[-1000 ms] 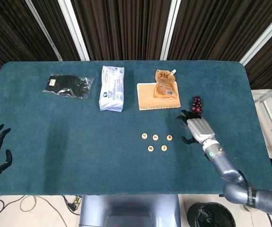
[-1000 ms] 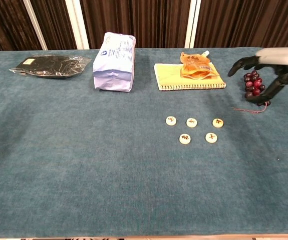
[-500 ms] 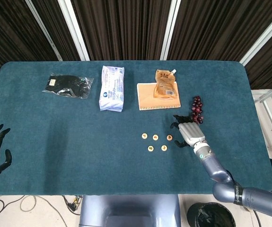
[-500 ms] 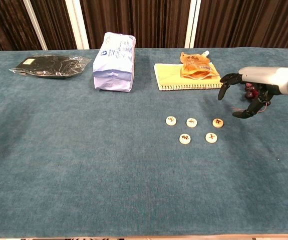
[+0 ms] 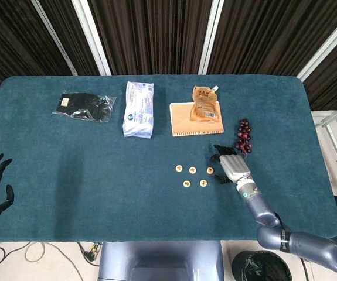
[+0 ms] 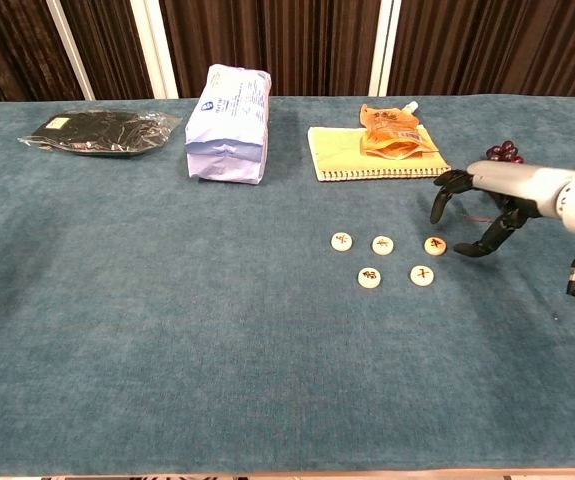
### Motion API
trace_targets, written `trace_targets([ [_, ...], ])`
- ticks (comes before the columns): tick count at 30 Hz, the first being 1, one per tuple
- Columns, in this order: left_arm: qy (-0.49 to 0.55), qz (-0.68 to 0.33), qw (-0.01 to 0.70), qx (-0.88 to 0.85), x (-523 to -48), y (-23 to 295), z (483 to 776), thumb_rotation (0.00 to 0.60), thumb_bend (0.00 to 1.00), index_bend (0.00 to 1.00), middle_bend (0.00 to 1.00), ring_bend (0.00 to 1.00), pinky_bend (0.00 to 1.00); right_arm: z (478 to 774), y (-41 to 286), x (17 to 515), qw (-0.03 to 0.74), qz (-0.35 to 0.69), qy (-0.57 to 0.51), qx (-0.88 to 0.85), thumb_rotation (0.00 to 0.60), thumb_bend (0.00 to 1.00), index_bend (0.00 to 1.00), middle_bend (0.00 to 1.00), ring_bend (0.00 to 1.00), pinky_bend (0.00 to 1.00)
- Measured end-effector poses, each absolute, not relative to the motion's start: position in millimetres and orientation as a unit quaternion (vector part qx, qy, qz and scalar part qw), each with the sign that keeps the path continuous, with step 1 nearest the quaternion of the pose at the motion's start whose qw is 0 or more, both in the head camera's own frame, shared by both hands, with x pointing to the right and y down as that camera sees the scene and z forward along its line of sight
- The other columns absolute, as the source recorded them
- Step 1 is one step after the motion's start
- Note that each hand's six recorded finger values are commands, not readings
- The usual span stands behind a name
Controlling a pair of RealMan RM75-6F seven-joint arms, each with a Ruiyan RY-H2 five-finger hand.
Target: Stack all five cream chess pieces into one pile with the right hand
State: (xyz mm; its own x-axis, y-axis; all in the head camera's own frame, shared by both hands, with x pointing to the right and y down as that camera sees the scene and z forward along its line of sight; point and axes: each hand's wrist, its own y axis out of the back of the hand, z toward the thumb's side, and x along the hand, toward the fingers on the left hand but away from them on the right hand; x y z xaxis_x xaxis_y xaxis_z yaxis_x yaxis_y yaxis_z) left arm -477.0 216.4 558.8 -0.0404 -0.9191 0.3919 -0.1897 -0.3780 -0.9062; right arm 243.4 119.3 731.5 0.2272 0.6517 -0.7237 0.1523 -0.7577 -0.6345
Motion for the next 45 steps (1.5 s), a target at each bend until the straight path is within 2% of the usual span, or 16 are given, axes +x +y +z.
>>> trace_targets([
  [17,0.453,-0.563,0.324,-0.611,-477,216,559,0.6,0.62,0.13,0.0,0.0,0.0,742,120,240,0.22,0.561,-0.269,-0.751,0.6,0.41,0.43,0.0,0.0,0.04],
  [45,0.454,-0.563,0.324,-0.61,-477,216,559,0.6,0.62,0.13,0.0,0.0,0.0,751,122,242,0.213,0.563,-0.275,-0.749,0.6,0.41,0.46,0.0,0.0,0.03],
])
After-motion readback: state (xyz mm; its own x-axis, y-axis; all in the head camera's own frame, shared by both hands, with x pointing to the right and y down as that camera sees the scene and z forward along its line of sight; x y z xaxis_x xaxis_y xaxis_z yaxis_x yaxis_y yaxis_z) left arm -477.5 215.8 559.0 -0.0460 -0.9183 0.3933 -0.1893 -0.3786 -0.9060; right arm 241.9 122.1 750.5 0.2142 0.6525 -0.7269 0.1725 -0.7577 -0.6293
